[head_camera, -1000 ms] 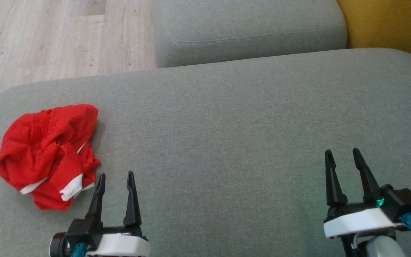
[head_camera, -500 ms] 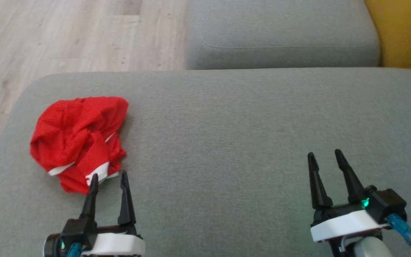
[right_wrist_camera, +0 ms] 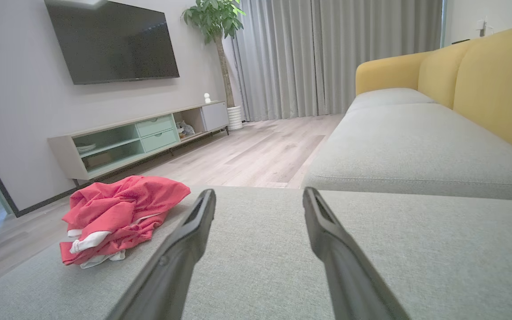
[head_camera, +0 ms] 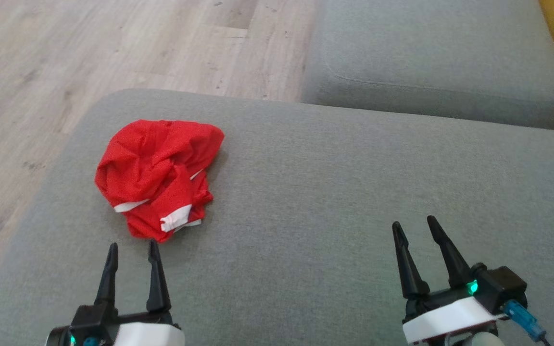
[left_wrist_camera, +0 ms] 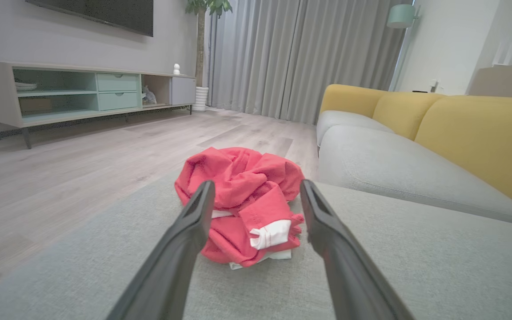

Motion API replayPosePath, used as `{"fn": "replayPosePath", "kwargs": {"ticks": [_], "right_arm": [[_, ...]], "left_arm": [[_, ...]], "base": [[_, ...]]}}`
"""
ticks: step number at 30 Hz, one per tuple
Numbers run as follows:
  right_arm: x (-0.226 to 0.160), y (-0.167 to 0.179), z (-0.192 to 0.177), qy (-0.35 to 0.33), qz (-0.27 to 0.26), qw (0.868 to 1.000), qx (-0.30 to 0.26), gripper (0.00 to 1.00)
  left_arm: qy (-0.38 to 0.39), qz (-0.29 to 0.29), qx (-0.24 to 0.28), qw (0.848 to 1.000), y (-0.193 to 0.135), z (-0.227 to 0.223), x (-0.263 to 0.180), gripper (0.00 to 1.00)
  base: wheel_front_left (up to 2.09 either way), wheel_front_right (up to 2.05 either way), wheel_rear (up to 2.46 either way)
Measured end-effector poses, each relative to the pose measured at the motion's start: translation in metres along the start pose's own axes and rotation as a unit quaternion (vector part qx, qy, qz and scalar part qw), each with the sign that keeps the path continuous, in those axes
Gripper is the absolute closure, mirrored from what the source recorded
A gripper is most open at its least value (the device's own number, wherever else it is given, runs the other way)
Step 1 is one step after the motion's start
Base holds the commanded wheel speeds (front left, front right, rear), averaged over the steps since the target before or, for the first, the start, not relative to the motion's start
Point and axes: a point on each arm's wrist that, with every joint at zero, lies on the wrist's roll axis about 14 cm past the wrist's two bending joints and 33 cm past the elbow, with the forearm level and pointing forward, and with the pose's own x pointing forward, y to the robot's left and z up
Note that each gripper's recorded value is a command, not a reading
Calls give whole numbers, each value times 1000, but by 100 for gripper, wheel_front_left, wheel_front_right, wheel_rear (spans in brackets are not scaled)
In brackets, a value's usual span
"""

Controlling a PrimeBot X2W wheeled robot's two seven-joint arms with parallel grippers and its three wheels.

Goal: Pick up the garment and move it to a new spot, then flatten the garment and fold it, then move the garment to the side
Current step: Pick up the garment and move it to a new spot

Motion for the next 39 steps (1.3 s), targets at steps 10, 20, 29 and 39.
{"fn": "replayPosePath", "kwargs": {"ticks": [10,20,29,39], "right_arm": [[8,25,-3,5,41,999,4,0],[11,22,-7,10,38,999,13,0],[12,-2,-21,28,5,999,23,0],[31,-29,-32,35,-21,999,21,0]], "left_arm": [[-21,33,6,999,22,12,-11,0],[-16,17,44,999,20,9,-9,0],[20,-71,165,984,21,15,56,0],[179,-92,242,949,31,-20,138,0]], "base": [[0,0,0],[0,0,0],[0,0,0],[0,0,0]]}}
